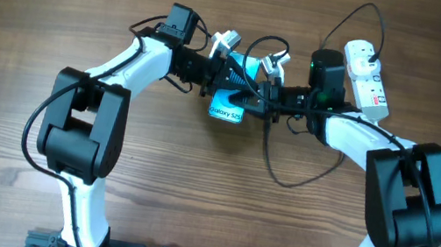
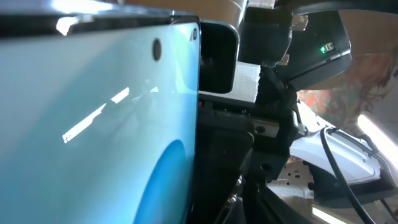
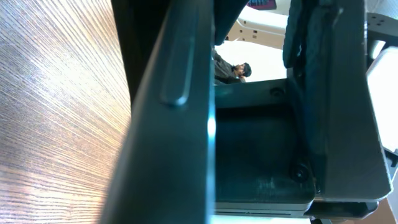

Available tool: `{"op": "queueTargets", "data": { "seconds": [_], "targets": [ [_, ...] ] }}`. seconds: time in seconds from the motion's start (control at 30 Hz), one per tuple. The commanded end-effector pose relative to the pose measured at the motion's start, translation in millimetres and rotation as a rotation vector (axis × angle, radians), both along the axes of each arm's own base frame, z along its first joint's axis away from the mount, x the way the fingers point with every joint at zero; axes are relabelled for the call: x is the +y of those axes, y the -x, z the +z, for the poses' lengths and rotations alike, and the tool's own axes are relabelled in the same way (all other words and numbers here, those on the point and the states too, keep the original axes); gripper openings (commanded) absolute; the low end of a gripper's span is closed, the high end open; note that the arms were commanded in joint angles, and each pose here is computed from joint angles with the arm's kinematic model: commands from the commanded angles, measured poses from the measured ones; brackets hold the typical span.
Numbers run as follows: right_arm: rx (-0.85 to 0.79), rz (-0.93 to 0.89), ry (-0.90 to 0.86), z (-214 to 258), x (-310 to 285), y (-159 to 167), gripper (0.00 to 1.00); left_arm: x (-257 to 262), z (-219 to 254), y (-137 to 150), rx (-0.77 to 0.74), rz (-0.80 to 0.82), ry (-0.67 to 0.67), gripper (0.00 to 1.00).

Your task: Plug charger to phone and switch on socket

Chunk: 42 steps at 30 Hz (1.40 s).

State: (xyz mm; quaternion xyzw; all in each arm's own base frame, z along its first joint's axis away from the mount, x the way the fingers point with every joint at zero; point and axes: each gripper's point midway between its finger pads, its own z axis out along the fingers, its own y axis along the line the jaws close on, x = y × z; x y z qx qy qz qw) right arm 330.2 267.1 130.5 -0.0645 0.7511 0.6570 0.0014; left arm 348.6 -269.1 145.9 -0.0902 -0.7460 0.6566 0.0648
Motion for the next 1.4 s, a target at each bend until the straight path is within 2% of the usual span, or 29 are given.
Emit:
{"op": "queueTargets", "data": {
  "seconds": [0.0,0.17,0.3,0.4,0.47,0.6,0.7,0.97,1.37],
  "targets": [
    [0.035,-0.045,0.048,-21.5,-4.7,-5.5,0.04,4.9,43.0,4.4,0.004,-0.033,0.139,0.5],
    [0.065,-0.048,0.057,-25.9,-11.4,-3.9,0.04,9.1,43.0,1.2,-0.002,-0.021,0.14,0.54],
    [0.064,-0.025,0.007,-15.7,-18.2,-3.8,0.04,8.7,42.5,-0.7,-0.025,-0.02,0.139,0.63],
    [0.072,-0.035,0.006,-15.5,-21.7,-6.1,0.04,8.4,42.7,-1.6,-0.037,-0.021,0.141,0.64],
    [0.072,-0.035,0.006,-15.5,-21.7,-6.2,0.04,8.4,42.8,-1.7,-0.039,-0.021,0.141,0.56],
    [0.073,-0.041,0.006,-15.5,-23.6,-7.4,0.04,8.4,42.7,-1.7,-0.039,-0.021,0.141,0.52],
    [0.073,-0.039,0.005,-15.4,-23.5,-7.1,0.04,8.4,42.7,-1.7,-0.039,-0.021,0.141,0.41],
    [0.066,-0.012,-0.016,-11.8,-23.0,-2.7,0.04,7.6,42.7,-1.1,-0.039,-0.023,0.141,0.24],
    [0.049,0.049,-0.031,-13.1,-15.5,12.9,0.04,7.2,39.4,-3.1,-0.051,-0.015,0.123,0.23]
  ]
}}
